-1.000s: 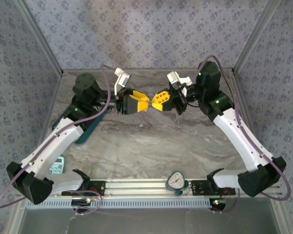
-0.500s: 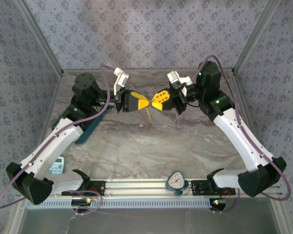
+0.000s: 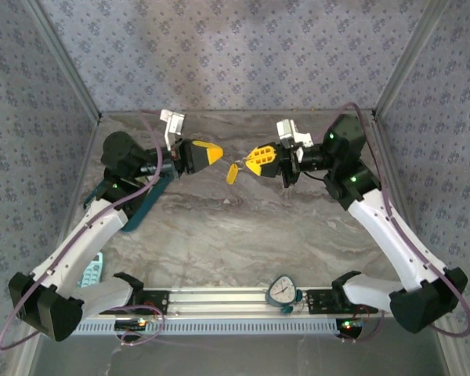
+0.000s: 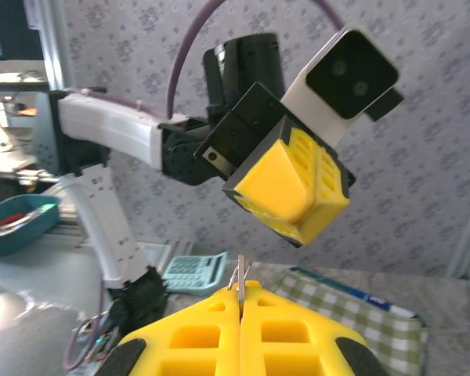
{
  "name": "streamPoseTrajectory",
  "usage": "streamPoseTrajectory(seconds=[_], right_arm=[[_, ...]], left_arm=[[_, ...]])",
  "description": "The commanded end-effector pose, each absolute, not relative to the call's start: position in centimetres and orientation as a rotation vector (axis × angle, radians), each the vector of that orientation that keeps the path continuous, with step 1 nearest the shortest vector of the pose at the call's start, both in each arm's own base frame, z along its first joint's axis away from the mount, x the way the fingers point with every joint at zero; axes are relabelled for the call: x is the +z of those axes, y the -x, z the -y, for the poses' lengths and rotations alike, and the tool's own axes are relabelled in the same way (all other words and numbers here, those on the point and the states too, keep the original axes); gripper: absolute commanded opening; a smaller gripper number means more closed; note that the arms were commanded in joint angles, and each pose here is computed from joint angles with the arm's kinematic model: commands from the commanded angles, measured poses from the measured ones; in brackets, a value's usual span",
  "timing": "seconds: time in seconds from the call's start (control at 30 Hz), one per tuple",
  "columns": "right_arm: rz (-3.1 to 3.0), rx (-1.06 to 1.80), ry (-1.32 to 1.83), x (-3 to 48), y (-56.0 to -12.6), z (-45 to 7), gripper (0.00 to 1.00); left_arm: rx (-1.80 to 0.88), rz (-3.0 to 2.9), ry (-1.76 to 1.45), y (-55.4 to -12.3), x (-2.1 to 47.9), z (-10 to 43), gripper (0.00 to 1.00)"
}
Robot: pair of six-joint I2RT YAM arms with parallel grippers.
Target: Remove the keys from the keyring
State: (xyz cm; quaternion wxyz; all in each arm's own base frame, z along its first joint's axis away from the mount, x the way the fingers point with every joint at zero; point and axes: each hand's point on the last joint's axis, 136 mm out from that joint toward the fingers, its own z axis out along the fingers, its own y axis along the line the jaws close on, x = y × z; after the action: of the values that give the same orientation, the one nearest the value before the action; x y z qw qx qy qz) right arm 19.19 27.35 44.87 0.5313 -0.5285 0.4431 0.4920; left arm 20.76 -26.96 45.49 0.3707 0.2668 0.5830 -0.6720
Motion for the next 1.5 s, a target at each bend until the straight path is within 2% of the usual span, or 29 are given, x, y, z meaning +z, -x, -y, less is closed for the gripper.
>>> streamPoseTrajectory(seconds=[0.0,0.13,0.23,0.3,0.33,0.5,0.87,1.0,1.13,1.4,1.43,1.47], right_arm=[[-1.000,1.015,1.151,47.5,-19.4,-26.4,0.00],[-1.055,1.016,1.176,47.0,-19.3,-26.3,0.00],[-1.089,1.037,1.182,46.5,-19.4,-26.4,0.00],[-1.097,1.056,1.185,46.3,-19.4,-26.5,0.00],[-1.104,1.064,1.185,46.3,-19.4,-26.6,0.00],[-1.129,1.107,1.200,45.9,-19.4,-27.1,0.00],[-1.130,1.135,1.218,45.8,-19.1,-27.8,0.00],[-1.133,1.138,1.219,45.8,-19.2,-27.9,0.00],[-1.140,1.144,1.221,45.6,-19.4,-28.1,0.00],[-1.134,1.131,1.205,45.9,-19.4,-27.9,0.00],[-1.134,1.130,1.201,46.0,-19.5,-27.8,0.00],[-1.133,1.128,1.195,46.1,-19.5,-27.7,0.00]], left_arm=[[-1.679,-1.378,-0.640,-20.2,47.6,25.8,0.00],[-1.599,-1.433,-0.616,-20.6,46.1,25.5,0.30],[-1.581,-1.423,-0.641,-20.1,46.3,25.5,0.43],[-1.546,-1.426,-0.664,-19.9,46.4,25.8,0.58],[-1.528,-1.432,-0.680,-19.8,46.4,26.0,0.63],[-1.476,-1.431,-0.805,-18.5,46.8,27.6,0.74],[-1.503,-1.452,-0.878,-18.6,46.1,29.4,0.76],[-1.506,-1.449,-0.902,-18.2,46.1,29.8,0.72],[-1.513,-1.444,-0.920,-18.0,46.1,30.1,0.62],[-1.521,-1.428,-0.943,-17.5,46.4,30.1,0.05],[-1.521,-1.427,-0.942,-17.5,46.5,30.0,0.00],[-1.519,-1.428,-0.935,-17.5,46.5,30.0,0.00]])
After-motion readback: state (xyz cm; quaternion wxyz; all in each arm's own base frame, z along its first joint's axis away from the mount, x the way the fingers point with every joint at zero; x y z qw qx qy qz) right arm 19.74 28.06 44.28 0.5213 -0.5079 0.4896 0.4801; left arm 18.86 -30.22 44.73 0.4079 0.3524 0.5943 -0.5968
